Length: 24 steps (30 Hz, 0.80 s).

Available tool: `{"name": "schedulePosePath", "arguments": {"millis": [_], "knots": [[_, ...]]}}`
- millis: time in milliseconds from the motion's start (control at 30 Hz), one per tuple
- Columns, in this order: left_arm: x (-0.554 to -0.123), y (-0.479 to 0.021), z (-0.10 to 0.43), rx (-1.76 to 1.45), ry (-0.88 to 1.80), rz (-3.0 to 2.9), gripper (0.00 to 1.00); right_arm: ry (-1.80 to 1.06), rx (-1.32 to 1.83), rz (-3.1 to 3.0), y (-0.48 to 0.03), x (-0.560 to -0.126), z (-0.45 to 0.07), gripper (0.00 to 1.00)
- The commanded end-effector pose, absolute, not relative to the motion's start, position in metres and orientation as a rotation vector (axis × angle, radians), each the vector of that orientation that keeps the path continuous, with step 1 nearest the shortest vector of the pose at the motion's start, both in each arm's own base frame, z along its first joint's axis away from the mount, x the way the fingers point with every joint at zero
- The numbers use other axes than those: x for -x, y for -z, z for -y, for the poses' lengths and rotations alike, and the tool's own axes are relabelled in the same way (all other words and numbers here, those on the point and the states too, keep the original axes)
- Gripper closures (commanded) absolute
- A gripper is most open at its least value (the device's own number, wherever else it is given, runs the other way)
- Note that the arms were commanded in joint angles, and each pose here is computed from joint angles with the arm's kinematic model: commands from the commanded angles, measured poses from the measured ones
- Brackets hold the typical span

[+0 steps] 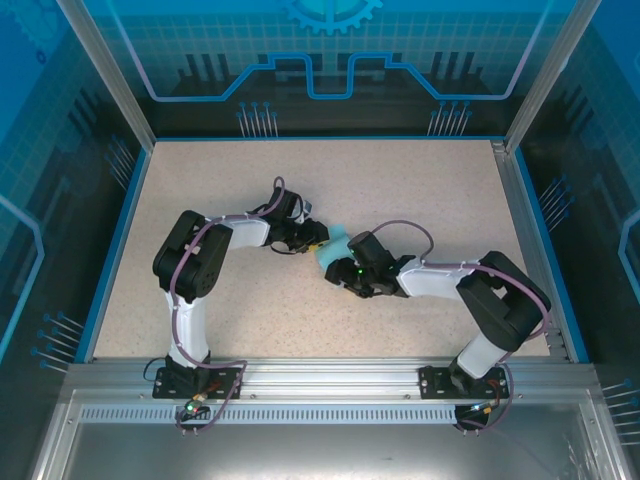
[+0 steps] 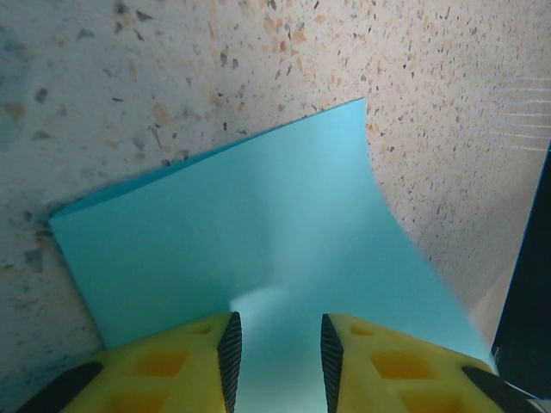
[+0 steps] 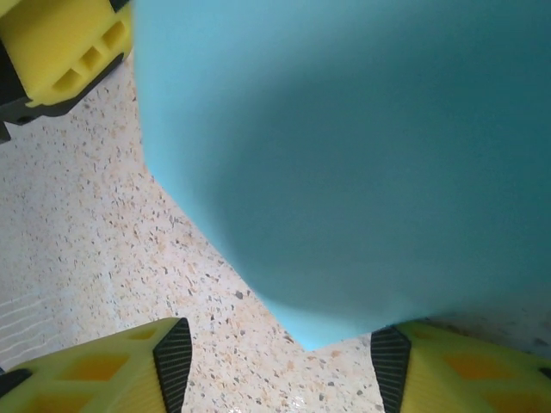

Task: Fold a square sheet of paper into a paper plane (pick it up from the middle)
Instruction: Third fold the triangle at the center of the table.

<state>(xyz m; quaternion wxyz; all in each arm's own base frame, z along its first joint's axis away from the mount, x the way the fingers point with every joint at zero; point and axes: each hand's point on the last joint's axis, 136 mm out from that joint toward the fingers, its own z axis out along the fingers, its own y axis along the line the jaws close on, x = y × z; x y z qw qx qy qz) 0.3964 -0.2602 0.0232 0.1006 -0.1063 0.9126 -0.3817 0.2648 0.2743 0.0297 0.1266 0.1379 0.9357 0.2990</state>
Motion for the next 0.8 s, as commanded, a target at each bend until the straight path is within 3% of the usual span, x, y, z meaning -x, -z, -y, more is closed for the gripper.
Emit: {"name": "schedulePosePath", "arguments": {"millis": [0, 767], "knots": [[-0.374, 0.007, 0.242, 0.41, 1.008, -2.828, 0.65, -0.823, -0.36, -2.681, -0.045, -0.277, -0.266, 0.34], [-0.372, 0.008, 0.241, 0.411, 1.005, -2.831, 0.65, -0.981, -0.212, -2.651, -0.06, -0.306, -0.249, 0.3]]}}
